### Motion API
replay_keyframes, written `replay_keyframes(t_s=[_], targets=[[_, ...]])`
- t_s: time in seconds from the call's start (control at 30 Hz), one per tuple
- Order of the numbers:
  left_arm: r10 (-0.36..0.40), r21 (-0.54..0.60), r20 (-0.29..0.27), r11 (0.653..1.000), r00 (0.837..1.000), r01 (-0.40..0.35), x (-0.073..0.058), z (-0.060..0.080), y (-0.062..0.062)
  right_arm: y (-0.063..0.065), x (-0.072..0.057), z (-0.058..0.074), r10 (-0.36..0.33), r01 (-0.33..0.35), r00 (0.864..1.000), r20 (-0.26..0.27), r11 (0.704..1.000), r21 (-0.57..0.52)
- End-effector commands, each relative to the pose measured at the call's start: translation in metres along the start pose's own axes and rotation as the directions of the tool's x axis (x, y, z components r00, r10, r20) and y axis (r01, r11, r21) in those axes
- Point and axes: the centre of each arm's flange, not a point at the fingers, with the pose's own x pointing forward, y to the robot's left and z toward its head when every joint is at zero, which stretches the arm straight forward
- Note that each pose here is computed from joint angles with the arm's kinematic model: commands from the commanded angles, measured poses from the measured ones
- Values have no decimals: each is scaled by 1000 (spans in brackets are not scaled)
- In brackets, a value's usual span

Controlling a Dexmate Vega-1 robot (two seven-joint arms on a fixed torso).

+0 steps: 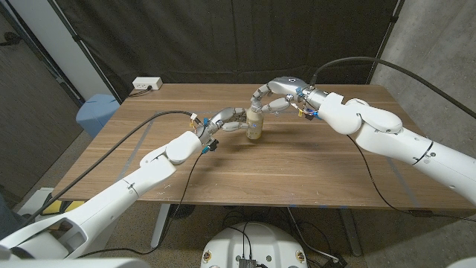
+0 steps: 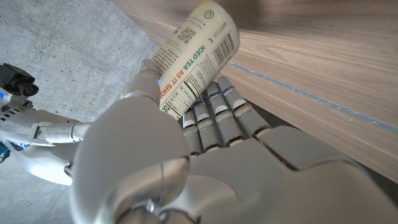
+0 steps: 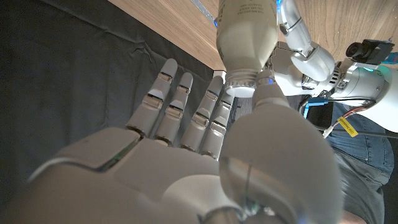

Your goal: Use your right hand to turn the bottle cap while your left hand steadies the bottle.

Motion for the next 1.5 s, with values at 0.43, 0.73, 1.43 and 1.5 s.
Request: replay_keyframes(t_s=[0.43,0.73,1.43,1.5], targets=[[-9,-1,6,1000,1000,9,-1,1,-1,1,2,1,18,-19,1000,8,1000,15],[-12,0,5,1000,1000,12,-2,2,-2,2,4,2,22,-22,1000,12,999,25],[-29,1,5,1000,1000,29,0,4,-6,-3,-2,3,2,-2,1000,18,1000,25],[-30,1,6,1000,1000,30,0,4,-7,-4,-3,3,3,-4,1000,17,1000,25]])
